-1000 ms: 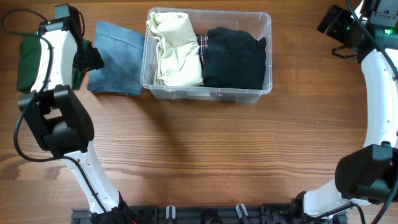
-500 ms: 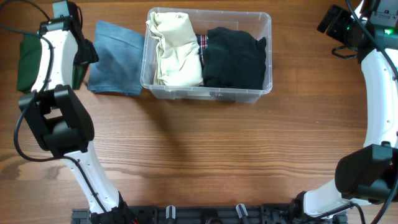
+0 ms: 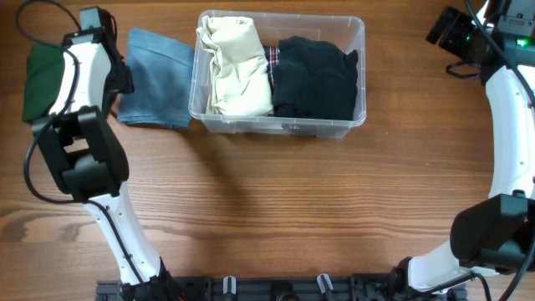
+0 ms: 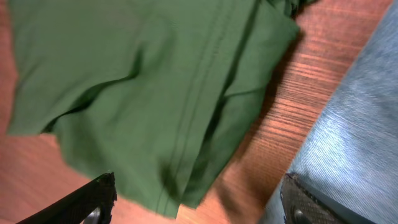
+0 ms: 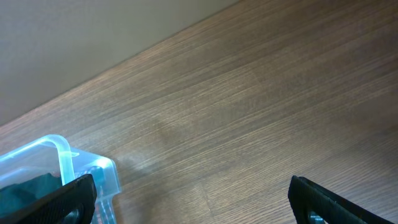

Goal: Pack container
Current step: 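Raise the left gripper and move it left toward the dark-green garment, then lower the left gripper and grasp the dark-green garment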

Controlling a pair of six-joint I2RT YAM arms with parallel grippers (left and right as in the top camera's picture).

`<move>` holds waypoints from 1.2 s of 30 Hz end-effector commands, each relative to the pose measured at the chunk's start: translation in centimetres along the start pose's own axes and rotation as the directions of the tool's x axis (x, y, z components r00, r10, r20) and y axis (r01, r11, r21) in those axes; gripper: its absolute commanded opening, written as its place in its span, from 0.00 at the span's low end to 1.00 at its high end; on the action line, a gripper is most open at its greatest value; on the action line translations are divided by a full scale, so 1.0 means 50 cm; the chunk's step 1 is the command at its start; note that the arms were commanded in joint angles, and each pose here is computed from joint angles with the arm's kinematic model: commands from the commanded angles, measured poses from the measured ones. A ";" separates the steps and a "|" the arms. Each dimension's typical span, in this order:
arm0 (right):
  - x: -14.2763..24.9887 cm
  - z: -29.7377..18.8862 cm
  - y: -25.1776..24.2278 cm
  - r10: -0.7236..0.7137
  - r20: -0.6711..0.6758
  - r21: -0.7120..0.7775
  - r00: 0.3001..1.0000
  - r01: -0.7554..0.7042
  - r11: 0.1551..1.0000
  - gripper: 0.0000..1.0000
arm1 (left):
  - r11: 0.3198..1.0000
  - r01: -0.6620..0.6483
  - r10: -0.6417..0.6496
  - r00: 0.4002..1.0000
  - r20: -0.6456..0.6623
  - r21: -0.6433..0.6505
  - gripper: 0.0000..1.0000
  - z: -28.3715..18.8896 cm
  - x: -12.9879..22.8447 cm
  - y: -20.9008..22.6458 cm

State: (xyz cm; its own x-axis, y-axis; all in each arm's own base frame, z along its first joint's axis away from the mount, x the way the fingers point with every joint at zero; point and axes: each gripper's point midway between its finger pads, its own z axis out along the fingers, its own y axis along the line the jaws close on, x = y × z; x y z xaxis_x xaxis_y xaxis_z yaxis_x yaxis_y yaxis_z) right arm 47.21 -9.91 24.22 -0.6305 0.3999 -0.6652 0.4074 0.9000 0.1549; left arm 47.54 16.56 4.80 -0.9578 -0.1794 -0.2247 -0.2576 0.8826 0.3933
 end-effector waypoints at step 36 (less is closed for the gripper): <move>0.013 0.015 0.001 0.011 -0.022 -0.001 1.000 -0.011 1.000 1.00 | 0.972 -0.186 0.172 0.980 -0.102 -0.142 0.87 0.128 0.027 0.049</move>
State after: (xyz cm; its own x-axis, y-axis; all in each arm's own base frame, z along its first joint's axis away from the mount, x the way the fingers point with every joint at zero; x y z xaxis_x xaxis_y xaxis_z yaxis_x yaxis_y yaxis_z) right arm 47.21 -9.92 24.22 -0.6305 0.3999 -0.6653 0.4076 0.9000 0.1546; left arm 48.10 18.93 2.22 -0.9914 -0.0275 -0.1276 -0.0922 0.8399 0.5349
